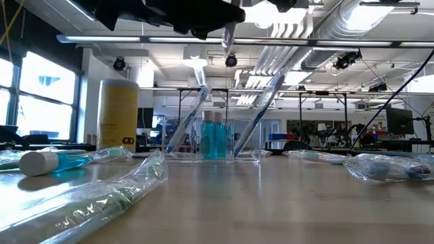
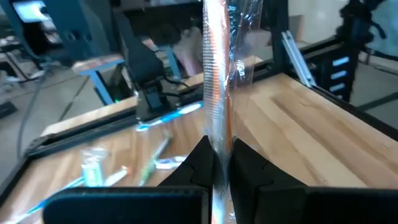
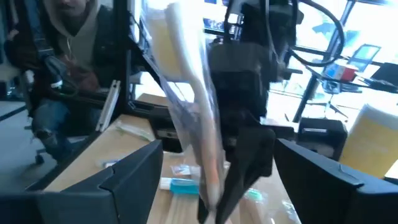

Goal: Pick & Place toothbrushing station
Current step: Put the bottom right orange toothbrush into the transparent organizer

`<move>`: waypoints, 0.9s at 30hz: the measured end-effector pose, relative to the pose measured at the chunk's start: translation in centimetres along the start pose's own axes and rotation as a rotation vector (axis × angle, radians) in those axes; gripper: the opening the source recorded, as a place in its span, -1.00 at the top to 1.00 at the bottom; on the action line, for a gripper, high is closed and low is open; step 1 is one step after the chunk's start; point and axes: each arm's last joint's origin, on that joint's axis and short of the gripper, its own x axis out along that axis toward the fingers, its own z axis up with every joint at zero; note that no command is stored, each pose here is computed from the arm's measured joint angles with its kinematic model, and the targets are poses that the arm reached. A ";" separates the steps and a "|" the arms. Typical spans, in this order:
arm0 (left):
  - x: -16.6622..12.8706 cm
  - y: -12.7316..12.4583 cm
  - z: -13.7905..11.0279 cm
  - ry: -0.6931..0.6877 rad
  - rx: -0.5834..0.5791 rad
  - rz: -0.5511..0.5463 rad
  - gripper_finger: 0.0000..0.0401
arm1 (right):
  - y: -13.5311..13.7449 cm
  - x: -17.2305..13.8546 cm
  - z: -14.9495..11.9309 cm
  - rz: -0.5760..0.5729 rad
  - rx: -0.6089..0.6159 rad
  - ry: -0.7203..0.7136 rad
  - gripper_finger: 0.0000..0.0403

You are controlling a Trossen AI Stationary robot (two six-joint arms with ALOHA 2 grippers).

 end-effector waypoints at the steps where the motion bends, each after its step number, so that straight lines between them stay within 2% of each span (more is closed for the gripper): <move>1: 0.0 0.0 0.0 0.002 0.000 0.015 0.92 | -0.1 0.0 0.0 -0.003 -0.004 -0.006 -0.48; 8: 0.5 0.1 -0.3 0.000 -0.008 0.073 0.92 | -0.7 0.1 0.1 -0.013 -0.016 -0.014 -0.40; 15: 0.9 0.1 -0.8 0.011 -0.008 0.102 0.92 | -1.1 0.2 0.1 0.044 -0.013 -0.037 -0.13; 21: 1.1 0.1 -0.9 0.009 -0.008 0.114 0.92 | -1.0 0.2 0.1 0.053 -0.015 -0.037 0.22; 27: 1.1 0.1 -1.0 0.015 -0.005 0.122 0.92 | -1.0 0.2 0.1 0.053 -0.032 -0.037 0.72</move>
